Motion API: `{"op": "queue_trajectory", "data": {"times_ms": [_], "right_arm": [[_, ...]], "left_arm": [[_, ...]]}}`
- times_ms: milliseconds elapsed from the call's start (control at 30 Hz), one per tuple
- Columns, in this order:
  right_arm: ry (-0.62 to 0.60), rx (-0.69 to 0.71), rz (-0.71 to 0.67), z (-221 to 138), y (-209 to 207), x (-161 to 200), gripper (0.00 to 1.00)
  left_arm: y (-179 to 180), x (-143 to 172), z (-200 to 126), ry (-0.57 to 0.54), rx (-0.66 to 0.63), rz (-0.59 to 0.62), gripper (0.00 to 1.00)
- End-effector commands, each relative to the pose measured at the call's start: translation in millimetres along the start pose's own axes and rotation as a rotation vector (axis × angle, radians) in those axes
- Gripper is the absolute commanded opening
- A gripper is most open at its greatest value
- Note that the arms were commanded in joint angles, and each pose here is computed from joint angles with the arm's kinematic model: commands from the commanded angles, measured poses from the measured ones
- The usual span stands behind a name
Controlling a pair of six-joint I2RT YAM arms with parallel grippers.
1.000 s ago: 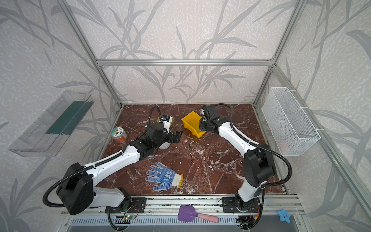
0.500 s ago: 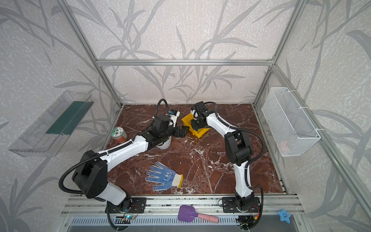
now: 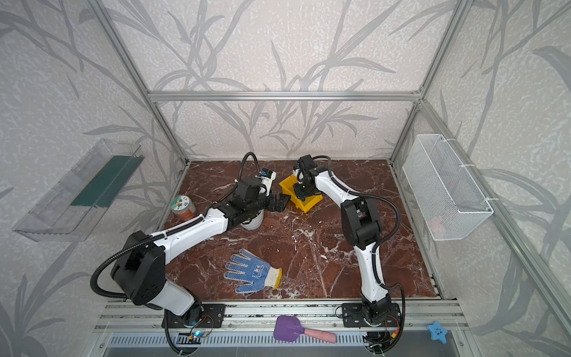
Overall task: Put the screwdriver in the bin
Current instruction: Place the screwdriver into the bin.
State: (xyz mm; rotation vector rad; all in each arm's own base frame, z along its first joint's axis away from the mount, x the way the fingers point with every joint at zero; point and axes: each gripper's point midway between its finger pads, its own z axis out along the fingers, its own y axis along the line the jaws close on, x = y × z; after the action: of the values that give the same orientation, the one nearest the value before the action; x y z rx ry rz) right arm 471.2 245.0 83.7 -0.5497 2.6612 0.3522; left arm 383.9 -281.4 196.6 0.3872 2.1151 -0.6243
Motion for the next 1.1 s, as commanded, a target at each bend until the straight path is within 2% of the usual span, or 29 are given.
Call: {"op": "queue_trajectory", "data": {"times_ms": [0, 467, 800, 1067], "right_arm": [[0.03, 0.029, 0.056, 4, -13, 8, 0.0], [-0.007, 0.011, 0.196, 14, -14, 12, 0.01], [-0.041, 0.008, 0.301, 18, -15, 4, 0.08], [-0.036, 0.019, 0.308, 18, -15, 9, 0.24]], "left_arm": [[1, -3, -4, -0.016, -0.008, -0.005, 0.99], [0, -2, -3, -0.007, -0.023, 0.01, 0.99], [1, -2, -5, -0.017, -0.035, 0.012, 0.99], [2, -2, -7, -0.024, -0.044, 0.009, 0.99]]}}
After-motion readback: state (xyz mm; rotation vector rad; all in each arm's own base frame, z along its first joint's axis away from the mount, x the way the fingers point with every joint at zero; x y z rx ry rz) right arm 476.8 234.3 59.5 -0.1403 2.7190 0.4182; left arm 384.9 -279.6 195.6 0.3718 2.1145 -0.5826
